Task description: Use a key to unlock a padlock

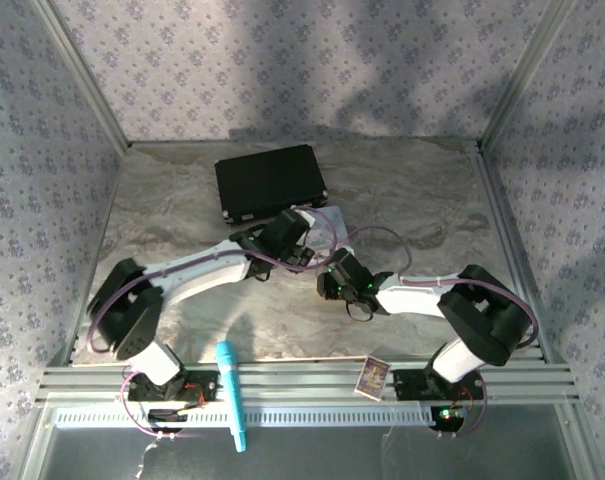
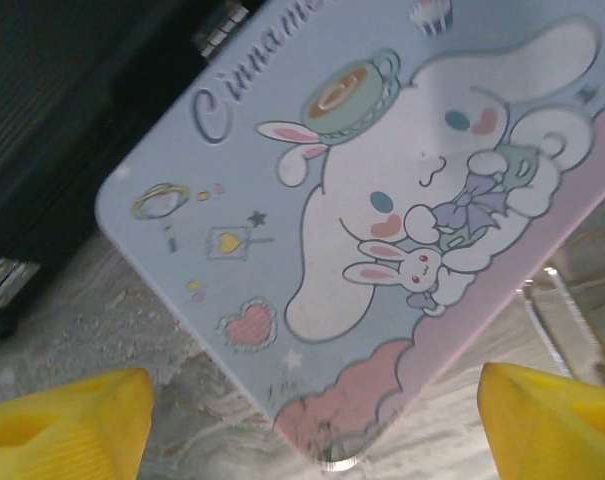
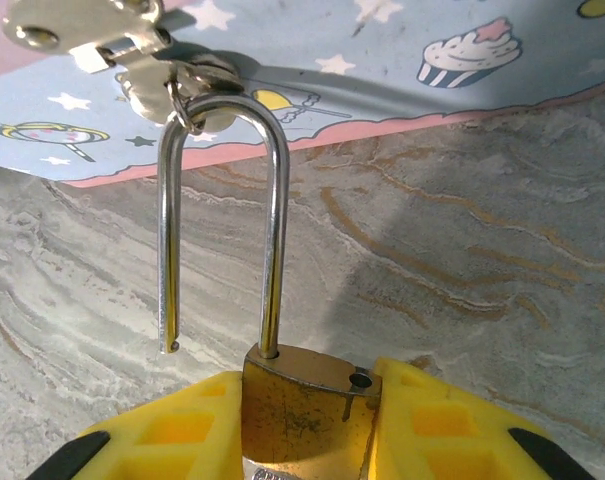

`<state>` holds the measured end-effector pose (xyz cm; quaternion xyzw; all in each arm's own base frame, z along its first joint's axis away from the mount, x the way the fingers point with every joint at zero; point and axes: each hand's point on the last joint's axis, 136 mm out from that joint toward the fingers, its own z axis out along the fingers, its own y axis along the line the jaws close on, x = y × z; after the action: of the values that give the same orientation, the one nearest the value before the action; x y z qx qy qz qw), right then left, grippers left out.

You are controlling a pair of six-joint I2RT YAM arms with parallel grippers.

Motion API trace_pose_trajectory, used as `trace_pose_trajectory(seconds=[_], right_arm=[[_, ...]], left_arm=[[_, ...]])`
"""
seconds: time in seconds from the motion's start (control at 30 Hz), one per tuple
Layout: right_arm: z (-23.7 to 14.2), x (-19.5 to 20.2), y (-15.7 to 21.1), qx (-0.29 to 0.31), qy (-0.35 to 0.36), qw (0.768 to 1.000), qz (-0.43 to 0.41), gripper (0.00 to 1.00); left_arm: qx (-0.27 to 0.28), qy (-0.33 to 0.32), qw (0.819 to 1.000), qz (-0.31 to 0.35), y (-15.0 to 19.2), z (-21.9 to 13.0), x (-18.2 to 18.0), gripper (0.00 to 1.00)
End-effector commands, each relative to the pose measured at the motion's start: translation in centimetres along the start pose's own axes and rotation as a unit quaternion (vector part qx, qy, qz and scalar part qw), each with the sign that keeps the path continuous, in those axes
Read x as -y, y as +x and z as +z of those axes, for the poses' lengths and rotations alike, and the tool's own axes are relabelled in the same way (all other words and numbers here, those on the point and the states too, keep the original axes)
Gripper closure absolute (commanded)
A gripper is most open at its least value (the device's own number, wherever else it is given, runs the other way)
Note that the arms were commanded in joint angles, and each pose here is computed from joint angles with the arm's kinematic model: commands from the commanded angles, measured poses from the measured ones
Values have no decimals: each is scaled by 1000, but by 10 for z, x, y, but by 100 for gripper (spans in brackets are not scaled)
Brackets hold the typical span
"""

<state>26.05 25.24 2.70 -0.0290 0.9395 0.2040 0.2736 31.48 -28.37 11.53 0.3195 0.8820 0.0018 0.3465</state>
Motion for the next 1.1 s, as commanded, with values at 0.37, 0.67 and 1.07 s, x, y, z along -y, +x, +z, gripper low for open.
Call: trace_pose_trajectory(seconds=[0.37, 0.67, 1.07], right_arm=[[15, 17, 6, -2, 19, 999, 49, 77], [21, 22, 0, 18, 23, 994, 109, 84], [41, 4, -19, 46, -40, 976, 210, 86]], left_arm=[[-77, -48, 979, 182, 17, 40, 6, 31], [-108, -36, 977, 177, 41, 50, 14, 40], [-109, 15, 976, 189, 55, 54, 31, 42]])
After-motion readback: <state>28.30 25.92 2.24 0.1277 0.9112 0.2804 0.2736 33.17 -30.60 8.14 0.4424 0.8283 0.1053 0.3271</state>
